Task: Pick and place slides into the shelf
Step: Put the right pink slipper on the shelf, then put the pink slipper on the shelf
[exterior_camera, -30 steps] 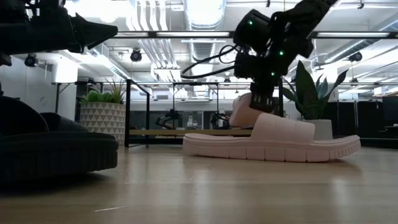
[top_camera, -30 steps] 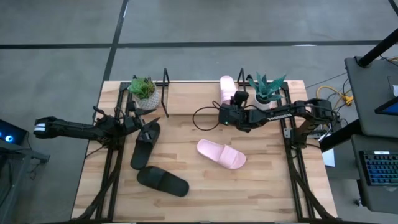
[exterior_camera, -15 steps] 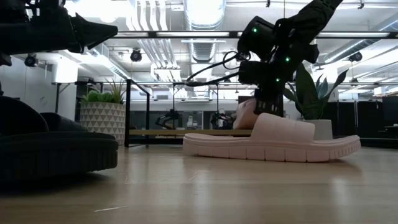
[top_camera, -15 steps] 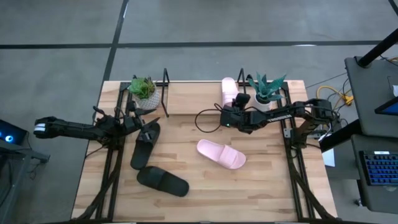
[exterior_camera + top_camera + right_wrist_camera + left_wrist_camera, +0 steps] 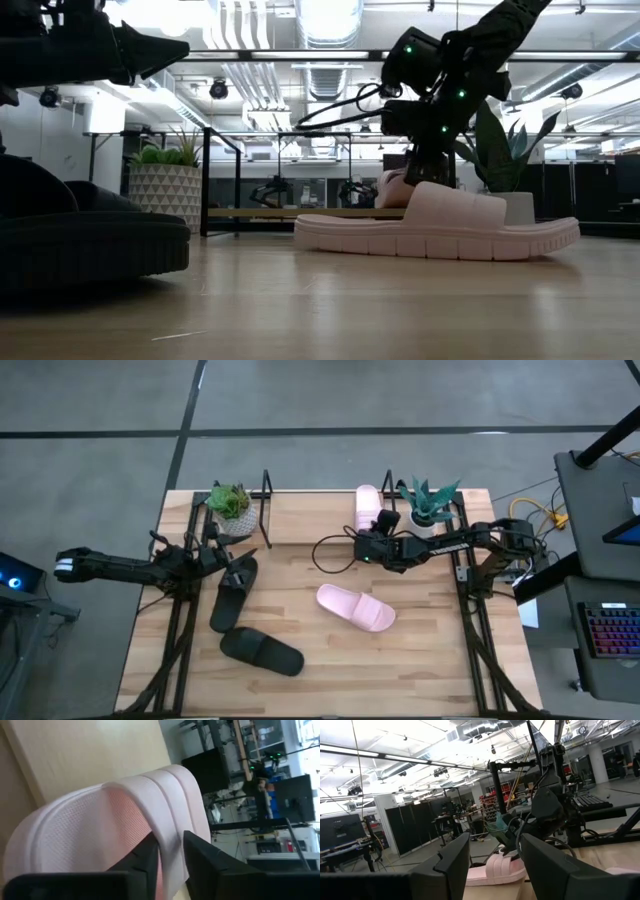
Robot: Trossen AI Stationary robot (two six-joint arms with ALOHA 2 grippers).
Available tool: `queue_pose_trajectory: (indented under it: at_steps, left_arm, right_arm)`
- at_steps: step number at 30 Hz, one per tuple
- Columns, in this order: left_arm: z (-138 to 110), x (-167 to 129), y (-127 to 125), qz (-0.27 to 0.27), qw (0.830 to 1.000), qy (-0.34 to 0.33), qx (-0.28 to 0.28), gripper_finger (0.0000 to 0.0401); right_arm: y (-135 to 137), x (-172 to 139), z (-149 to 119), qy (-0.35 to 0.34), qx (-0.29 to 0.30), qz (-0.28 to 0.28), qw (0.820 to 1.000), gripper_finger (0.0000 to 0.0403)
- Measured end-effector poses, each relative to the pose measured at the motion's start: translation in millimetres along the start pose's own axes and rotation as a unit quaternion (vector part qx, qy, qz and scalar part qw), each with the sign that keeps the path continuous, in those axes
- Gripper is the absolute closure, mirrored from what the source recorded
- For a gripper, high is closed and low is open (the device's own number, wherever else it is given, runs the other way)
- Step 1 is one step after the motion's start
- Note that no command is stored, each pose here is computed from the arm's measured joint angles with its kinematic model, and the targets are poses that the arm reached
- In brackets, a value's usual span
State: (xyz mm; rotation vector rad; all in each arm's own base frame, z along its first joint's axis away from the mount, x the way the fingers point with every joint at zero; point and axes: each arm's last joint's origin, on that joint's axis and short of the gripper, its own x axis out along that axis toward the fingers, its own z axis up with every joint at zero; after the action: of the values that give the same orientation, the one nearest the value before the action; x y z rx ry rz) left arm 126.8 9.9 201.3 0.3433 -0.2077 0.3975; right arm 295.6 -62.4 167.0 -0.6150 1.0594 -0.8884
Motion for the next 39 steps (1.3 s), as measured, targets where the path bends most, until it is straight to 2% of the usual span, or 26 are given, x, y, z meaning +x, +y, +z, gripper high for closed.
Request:
queue_pose_trajectory:
  at_steps: [6,13,23,25,30,36,39]
  left_arm:
    - [0,0,0,0.000,1.000,0.000,0.000,0.0237]
    - [0,0,0,0.000,1.000,0.000,0.000,0.0237]
    - [0,0,0,0.000,1.000,0.001,0.000,0.0237]
    - [0,0,0,0.000,1.000,0.001,0.000,0.0237]
    - [0,0,0,0.000,1.000,0.001,0.000,0.0237]
    - [0,0,0,-0.001,1.000,0.001,0.000,0.0237]
    - [0,0,0,-0.001,1.000,0.001,0.000,0.0237]
  right_arm:
    - [0,0,0,0.002,-0.008,0.000,1.000,0.0252]
    - [0,-1,1,-0.008,-0.014,0.032,0.999,0.0225]
    - [-9,-12,3,-0.028,-0.001,0.043,0.999,0.0218]
    - [-10,-13,2,-0.029,-0.004,0.058,0.998,0.0218]
    - [-8,-17,-1,-0.039,-0.012,0.137,0.990,0.0220]
    - [-9,-20,-2,-0.039,-0.004,0.143,0.989,0.0221]
    - [-13,-31,-2,-0.047,0.000,0.145,0.988,0.0226]
